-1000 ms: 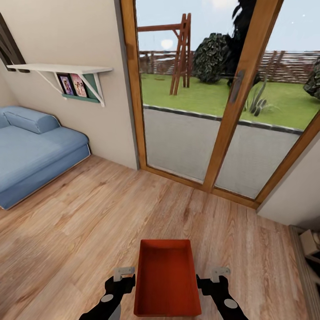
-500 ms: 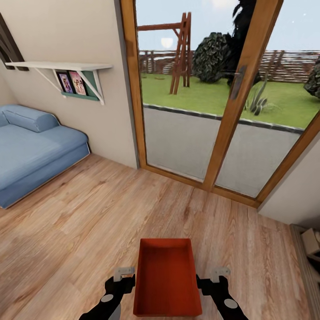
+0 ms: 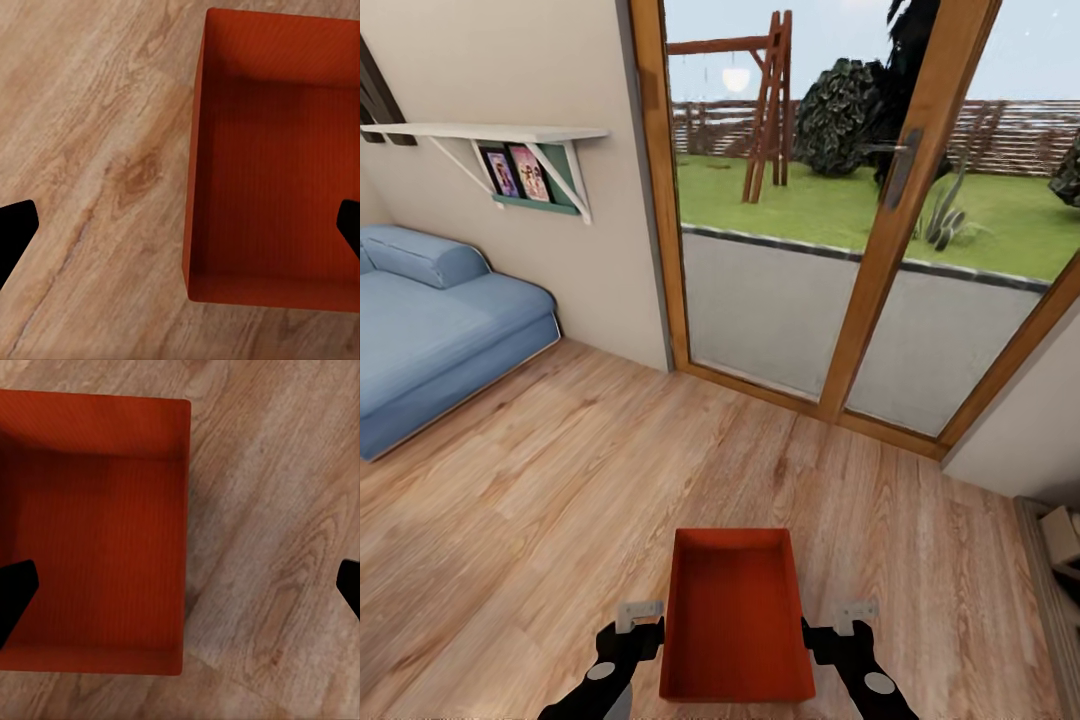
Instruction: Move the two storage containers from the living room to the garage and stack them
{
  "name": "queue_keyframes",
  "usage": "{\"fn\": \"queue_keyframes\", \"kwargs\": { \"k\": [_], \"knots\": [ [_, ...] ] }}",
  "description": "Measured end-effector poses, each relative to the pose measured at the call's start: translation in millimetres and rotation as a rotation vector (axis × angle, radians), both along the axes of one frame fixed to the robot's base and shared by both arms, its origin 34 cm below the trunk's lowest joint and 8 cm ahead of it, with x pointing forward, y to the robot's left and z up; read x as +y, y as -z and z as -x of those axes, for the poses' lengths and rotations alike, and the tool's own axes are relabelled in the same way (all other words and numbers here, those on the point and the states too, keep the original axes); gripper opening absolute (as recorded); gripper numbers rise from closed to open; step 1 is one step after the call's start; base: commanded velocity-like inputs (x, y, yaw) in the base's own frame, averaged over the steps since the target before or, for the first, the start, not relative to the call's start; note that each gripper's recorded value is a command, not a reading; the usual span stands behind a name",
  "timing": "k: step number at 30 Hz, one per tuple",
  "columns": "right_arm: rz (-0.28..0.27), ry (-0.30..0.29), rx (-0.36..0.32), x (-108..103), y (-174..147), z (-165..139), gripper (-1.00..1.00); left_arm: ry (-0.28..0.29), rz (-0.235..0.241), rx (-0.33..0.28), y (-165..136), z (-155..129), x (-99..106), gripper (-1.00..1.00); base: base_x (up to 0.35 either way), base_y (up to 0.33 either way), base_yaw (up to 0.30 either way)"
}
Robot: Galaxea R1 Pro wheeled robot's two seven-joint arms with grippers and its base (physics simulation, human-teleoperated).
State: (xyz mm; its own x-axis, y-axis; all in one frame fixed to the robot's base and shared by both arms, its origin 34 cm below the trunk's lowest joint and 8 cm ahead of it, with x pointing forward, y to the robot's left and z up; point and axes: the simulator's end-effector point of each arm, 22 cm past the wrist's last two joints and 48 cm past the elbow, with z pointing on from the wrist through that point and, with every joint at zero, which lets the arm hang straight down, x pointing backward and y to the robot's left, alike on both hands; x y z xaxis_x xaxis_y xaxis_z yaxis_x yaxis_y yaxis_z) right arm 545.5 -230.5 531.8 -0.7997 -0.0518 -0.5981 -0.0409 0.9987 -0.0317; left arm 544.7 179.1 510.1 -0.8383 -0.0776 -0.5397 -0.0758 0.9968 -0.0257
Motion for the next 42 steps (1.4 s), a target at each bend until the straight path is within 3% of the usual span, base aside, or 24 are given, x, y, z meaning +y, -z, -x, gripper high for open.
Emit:
{"fn": "queue_keyframes", "kwargs": {
  "k": [42],
  "knots": [
    [0.007,0.003,0.067,-2.2,36.2,22.7,1.00,0.005,0.000,0.073,36.5,24.9,-0.7,1.00,0.000,0.000,0.000]
  ]
}}
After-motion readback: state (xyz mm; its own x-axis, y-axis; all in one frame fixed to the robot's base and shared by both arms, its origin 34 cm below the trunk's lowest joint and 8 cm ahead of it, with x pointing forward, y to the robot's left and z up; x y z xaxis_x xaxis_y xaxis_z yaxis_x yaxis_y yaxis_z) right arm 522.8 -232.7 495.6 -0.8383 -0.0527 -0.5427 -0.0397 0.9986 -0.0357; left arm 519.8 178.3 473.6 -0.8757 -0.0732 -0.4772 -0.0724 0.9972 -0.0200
